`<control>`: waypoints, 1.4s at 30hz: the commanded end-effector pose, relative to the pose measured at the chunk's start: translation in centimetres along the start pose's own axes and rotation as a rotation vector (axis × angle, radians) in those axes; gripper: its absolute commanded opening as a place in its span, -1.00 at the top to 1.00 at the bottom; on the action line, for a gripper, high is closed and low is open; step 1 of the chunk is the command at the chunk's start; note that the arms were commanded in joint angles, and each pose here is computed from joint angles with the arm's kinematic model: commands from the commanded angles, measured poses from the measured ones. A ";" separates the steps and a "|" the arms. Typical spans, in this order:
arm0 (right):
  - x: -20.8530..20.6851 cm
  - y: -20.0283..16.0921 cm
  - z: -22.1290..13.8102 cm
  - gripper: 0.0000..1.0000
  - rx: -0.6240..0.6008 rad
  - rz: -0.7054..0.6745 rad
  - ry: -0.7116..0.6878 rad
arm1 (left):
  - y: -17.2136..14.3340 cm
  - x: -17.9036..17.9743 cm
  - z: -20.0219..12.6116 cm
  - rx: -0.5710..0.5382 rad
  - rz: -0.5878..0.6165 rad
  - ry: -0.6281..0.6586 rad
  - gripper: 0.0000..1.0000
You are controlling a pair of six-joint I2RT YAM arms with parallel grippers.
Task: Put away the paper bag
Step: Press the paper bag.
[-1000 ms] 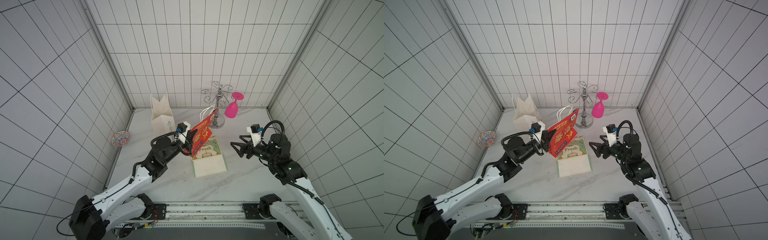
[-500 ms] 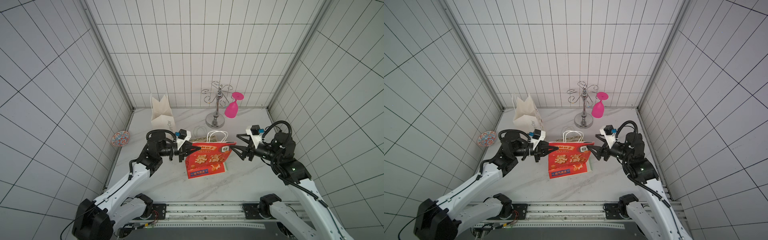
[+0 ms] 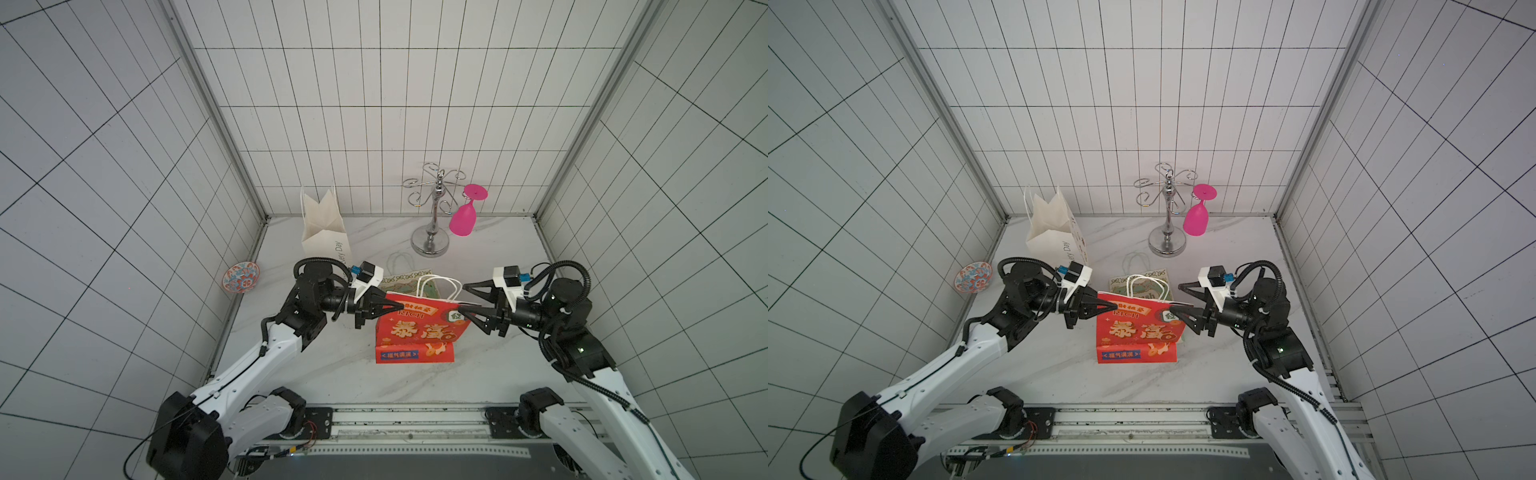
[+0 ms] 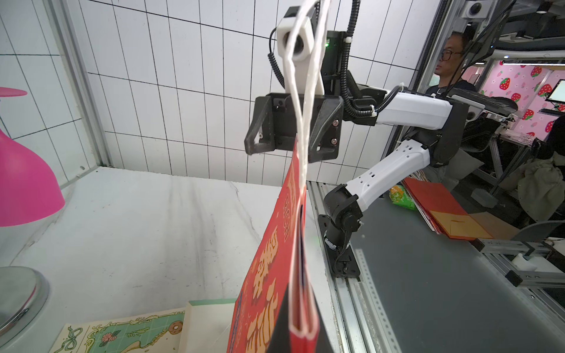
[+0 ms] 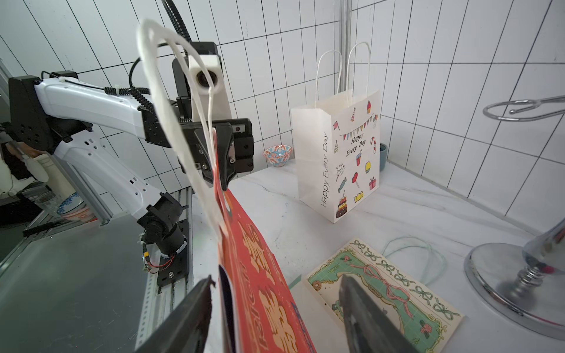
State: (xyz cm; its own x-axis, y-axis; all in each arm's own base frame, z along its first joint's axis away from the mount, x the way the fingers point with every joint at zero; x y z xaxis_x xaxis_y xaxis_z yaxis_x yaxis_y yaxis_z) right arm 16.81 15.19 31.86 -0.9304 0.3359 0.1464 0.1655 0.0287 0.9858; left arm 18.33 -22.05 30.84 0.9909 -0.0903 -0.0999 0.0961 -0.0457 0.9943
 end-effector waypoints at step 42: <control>1.9 6.0 -0.4 1.00 -0.112 -0.078 0.059 | -1.8 -0.1 -1.0 0.042 0.087 0.131 -0.06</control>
State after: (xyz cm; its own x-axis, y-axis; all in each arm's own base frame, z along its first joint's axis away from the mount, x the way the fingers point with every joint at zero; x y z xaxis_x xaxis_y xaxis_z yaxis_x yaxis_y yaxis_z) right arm 16.61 15.99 34.37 -0.9487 0.2790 0.1488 0.1504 -0.0159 0.9885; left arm 18.29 -21.05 30.06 0.9992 0.0374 -0.0142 0.0167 -0.0676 0.9976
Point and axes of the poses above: each gripper's point midway between its finger pads, its own z axis out along the fingers, its own x axis along the line the jaws close on, y = z × x, the point moved 5 cm from there along -z, back along the fingers, and after that the axes turned 2 degrees about z, right-handed, at the moved point
